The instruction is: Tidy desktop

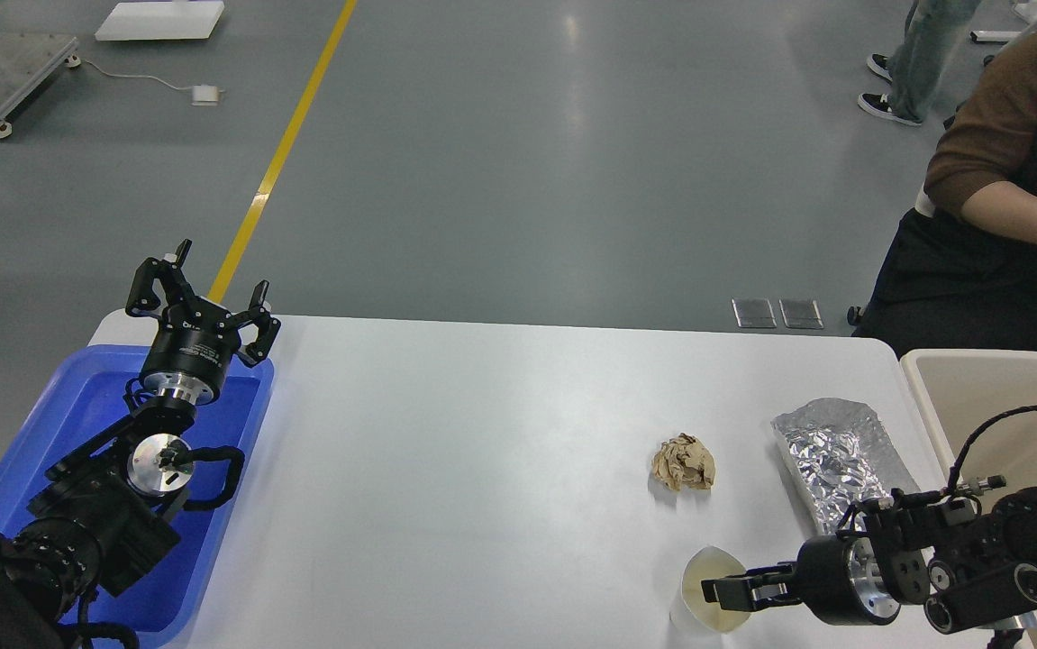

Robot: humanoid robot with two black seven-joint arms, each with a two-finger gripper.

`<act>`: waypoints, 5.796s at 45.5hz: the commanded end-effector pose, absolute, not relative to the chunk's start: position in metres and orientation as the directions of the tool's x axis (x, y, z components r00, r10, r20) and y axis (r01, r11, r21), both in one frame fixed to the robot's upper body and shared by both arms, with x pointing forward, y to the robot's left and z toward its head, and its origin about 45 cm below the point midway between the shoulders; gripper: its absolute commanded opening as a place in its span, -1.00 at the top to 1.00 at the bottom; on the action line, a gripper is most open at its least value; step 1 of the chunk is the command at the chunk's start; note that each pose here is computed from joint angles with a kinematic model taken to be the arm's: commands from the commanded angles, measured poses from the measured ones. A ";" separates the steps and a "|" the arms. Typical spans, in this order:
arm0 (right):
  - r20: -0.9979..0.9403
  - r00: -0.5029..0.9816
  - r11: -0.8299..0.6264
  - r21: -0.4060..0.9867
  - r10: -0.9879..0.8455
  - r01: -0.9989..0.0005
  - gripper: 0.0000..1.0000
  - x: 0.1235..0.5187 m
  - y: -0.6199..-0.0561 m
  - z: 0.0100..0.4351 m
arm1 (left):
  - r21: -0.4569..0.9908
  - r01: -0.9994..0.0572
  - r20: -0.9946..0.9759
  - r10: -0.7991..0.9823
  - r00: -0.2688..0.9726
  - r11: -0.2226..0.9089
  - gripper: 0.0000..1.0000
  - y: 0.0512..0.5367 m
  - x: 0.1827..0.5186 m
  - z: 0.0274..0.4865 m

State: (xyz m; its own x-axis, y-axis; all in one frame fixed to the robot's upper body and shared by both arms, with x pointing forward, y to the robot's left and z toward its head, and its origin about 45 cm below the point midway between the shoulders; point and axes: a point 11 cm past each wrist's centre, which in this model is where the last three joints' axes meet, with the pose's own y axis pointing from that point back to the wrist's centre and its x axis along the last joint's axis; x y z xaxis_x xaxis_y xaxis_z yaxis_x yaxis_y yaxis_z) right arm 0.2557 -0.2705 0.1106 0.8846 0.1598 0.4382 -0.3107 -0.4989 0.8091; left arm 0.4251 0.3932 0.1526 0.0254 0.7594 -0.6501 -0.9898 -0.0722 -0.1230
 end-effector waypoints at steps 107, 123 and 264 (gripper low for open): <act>0.883 -0.101 0.559 0.197 -0.458 -0.805 1.00 0.403 -0.612 0.280 | -0.124 -0.990 -0.650 0.759 0.027 -0.072 -1.00 0.393 0.426 0.153; 0.865 -0.092 0.699 0.332 -0.493 -0.634 1.00 0.314 -0.654 0.195 | -0.122 -0.990 -0.650 0.759 0.025 -0.072 -1.00 0.393 0.425 0.152; -0.344 -0.008 0.095 -0.237 -0.939 -0.967 -1.00 0.477 -0.396 0.323 | -0.122 -0.990 -0.650 0.759 0.025 -0.072 -1.00 0.393 0.425 0.152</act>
State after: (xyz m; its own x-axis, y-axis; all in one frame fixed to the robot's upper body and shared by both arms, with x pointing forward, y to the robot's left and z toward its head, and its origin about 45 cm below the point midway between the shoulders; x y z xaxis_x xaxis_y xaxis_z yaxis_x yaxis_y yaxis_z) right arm 0.4977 -0.4210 0.3675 -0.0712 -0.9508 -0.3016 -0.9835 0.1174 -0.1379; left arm 0.4250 0.3933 0.1525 0.0250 0.7595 -0.6500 -0.9898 -0.0725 -0.1227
